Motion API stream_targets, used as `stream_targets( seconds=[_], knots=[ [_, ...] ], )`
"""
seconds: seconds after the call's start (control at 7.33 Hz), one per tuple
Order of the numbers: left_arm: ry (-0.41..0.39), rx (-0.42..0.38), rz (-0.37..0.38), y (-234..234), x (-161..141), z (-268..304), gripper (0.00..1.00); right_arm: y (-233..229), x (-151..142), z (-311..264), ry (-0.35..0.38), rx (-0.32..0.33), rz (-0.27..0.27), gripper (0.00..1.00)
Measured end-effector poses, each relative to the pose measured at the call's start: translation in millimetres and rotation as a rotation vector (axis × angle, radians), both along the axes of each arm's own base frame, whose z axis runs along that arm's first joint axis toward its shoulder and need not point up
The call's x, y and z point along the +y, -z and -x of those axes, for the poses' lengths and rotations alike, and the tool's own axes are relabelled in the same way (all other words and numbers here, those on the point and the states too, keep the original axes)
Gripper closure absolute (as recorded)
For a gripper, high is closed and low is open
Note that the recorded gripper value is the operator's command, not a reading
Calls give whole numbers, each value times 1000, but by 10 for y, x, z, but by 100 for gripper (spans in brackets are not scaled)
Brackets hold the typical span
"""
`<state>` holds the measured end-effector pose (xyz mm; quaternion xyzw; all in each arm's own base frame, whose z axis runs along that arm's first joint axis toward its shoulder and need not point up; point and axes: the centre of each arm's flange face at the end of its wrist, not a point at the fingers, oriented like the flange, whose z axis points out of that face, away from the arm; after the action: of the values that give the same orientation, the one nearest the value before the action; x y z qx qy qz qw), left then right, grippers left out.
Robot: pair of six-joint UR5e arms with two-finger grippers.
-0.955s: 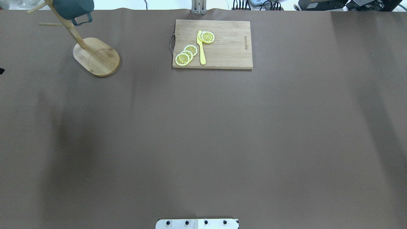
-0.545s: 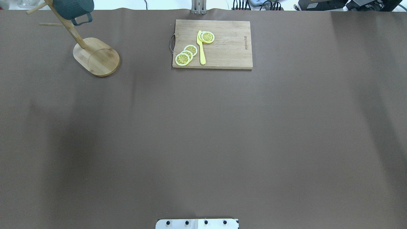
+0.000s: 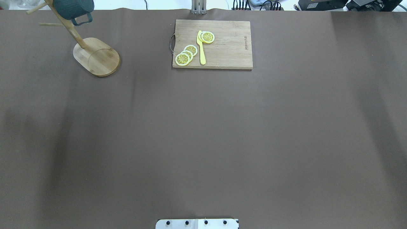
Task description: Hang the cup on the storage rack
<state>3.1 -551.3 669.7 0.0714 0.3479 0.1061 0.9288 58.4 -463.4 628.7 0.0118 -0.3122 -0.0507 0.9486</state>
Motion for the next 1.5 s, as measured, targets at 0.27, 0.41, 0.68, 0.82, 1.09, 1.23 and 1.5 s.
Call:
stream_targets(
  seconds=[0.27, 0.41, 0.68, 0.82, 1.09, 1.23, 1.5],
  knots=[
    [-2, -25, 117, -177, 89, 13, 1, -8, 14, 0, 0, -1, 2, 0],
    [-2, -50, 171, -192, 108, 26, 1, -8, 16, 0, 0, -1, 2, 0],
    [-9, -69, 199, -76, 137, 58, 1, -9, 17, 0, 0, -1, 2, 0],
    [-21, -67, 181, 1, 150, 80, 1, -10, 17, 1, 0, -1, 2, 0],
    [-13, -58, 147, 108, 162, 215, 1, -13, 18, 0, -1, -1, 3, 0],
    [6, -42, 148, 95, 218, 320, 1, -15, 18, 0, -1, -1, 4, 0],
    [51, -9, 146, 34, 367, 525, 1, -15, 17, 0, -2, -1, 5, 0]
  ],
)
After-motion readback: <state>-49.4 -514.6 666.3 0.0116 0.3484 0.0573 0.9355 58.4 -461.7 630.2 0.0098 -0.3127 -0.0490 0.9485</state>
